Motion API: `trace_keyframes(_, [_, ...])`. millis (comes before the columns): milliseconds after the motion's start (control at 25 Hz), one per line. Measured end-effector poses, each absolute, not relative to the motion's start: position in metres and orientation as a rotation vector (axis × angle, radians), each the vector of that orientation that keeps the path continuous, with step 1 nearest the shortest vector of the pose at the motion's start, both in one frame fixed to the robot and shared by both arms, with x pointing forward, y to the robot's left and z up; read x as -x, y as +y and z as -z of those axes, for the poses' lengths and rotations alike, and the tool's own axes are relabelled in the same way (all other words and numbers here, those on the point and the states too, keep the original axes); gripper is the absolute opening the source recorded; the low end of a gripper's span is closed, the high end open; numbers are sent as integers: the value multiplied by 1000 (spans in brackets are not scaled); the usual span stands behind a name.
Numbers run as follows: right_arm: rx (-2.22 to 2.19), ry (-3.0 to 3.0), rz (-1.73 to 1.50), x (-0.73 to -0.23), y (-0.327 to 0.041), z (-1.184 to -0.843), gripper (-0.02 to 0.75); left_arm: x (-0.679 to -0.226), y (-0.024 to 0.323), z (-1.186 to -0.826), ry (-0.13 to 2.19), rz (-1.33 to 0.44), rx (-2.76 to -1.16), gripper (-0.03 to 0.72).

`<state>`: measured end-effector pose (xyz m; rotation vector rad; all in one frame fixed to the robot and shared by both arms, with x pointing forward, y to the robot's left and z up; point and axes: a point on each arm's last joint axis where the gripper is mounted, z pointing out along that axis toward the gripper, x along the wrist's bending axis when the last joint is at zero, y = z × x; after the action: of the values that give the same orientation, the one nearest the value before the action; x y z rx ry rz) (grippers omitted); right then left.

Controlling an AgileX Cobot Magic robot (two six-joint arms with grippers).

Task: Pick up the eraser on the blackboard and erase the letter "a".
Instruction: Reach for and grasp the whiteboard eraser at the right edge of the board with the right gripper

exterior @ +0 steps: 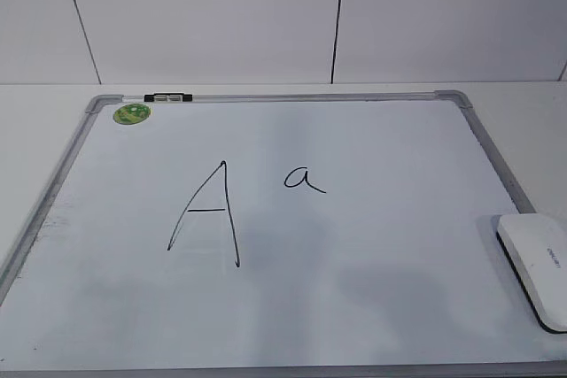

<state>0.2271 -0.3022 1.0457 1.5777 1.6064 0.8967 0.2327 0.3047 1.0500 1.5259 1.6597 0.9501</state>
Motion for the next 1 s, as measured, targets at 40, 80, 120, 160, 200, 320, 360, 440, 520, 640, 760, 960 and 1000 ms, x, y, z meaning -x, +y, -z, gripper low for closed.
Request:
trace_keyframes(40, [-1578,1606,-897,-227,-302,-1046,556,-233,305,-1050,1660,-950,-1526,235])
trace_keyframes(80, [-1578,1606,-897,-227,-302,-1046,556,-233,305,-1050,1660,-950,-1526,235])
trace_keyframes(120, [-1578,1606,-897,-227,-302,-1046,556,-233,305,-1050,1660,-950,-1526,235])
trace_keyframes(160, [-1578,1606,-897,-227,-302,-1046,556,-233,305,-1050,1660,-950,-1526,235])
trace_keyframes(200, [-1578,1606,-897,-227,-302,-1046,556,-233,305,-1050,1660,-950,-1526,235])
trace_keyframes(320, [-1578,1606,-897,-227,-302,-1046,556,-233,305,-1050,1660,-950,-1526,235])
trace_keyframes(360, [-1578,1606,-897,-227,-302,-1046,556,-233,305,-1050,1660,-950,-1526,235])
trace_keyframes(440, [-1578,1606,-897,-227,-302,-1046,556,-233,305,-1050,1660,-950,-1526,235])
trace_keyframes(520, [-1578,1606,-897,-227,-302,-1046,556,-233,305,-1050,1660,-950,-1526,235])
trace_keyframes(640, [-1573,1608,-896,-227,-302,-1046,556,-233,305,-1050,1660,-950,-1526,235])
trace_keyframes(760, [-1519,1591,-915,-227,-302,-1052,555,-233,305,-1050,1660,-950,-1526,235])
trace_keyframes(960, [-1436,1552,-952,-229,-302,-1061,556,-233,305,-1050,1660,-950,-1526,235])
trace_keyframes(1000, [-1427,1563,-949,-231,-301,-1062,556,-233,305,-1050,1660,-950,-1526,235])
